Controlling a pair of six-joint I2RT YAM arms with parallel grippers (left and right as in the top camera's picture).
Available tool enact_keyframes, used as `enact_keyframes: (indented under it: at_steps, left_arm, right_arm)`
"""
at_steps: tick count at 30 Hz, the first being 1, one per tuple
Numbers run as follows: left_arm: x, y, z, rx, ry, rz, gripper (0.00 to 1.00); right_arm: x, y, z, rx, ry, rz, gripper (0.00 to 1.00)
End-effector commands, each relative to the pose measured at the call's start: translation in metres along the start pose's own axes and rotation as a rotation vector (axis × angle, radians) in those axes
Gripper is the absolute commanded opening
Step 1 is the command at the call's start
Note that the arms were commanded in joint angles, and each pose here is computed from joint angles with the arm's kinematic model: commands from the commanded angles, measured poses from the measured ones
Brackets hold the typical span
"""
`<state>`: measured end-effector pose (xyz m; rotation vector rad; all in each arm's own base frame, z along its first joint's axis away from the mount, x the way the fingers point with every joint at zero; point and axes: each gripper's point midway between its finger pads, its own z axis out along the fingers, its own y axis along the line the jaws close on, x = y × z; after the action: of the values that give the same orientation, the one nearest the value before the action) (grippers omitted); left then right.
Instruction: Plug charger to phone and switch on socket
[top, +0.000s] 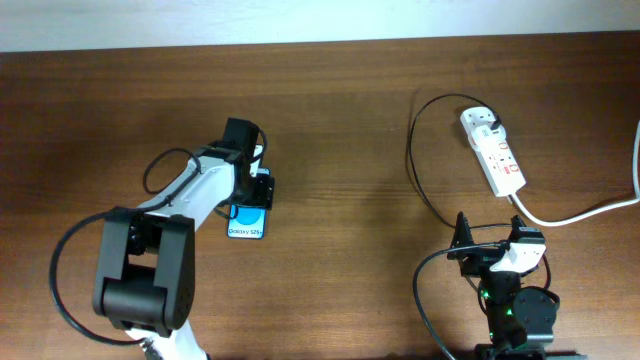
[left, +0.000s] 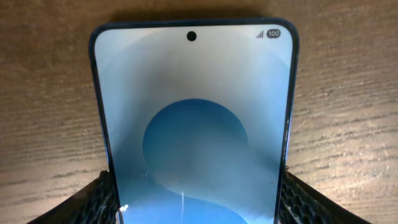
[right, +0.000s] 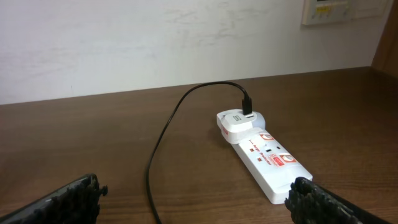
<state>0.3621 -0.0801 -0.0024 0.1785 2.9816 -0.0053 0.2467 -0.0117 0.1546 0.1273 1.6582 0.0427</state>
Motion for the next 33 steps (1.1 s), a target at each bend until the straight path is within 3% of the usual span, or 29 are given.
enact_keyframes:
  at_steps: [1,7,19,29,33]
  left_arm:
    - [0.028,-0.017,0.019,0.097,0.147,-0.016,0.34]
    - [0.002,-0.019,-0.027,0.095,0.167,-0.017,0.25]
    - [-0.037,-0.042,-0.134,0.225,0.087,-0.021,0.24]
    - [0.005,-0.036,-0.261,0.276,-0.105,-0.228,0.21]
    - [0.02,-0.034,-0.276,0.284,-0.101,-0.323,0.21]
  right_arm:
    - [0.005,-0.001,0.0,0.005,0.011,-0.001,0.98]
    - [0.005,-0.001,0.0,0.005,0.011,-0.001,0.98]
    - [0.005,-0.001,0.0,0.005,0.011,-0.001,0.98]
    - [0.005,-0.001,0.0,0.005,0.011,-0.001,0.98]
    - [0.005,-0.001,0.0,0.005,0.011,-0.001,0.98]
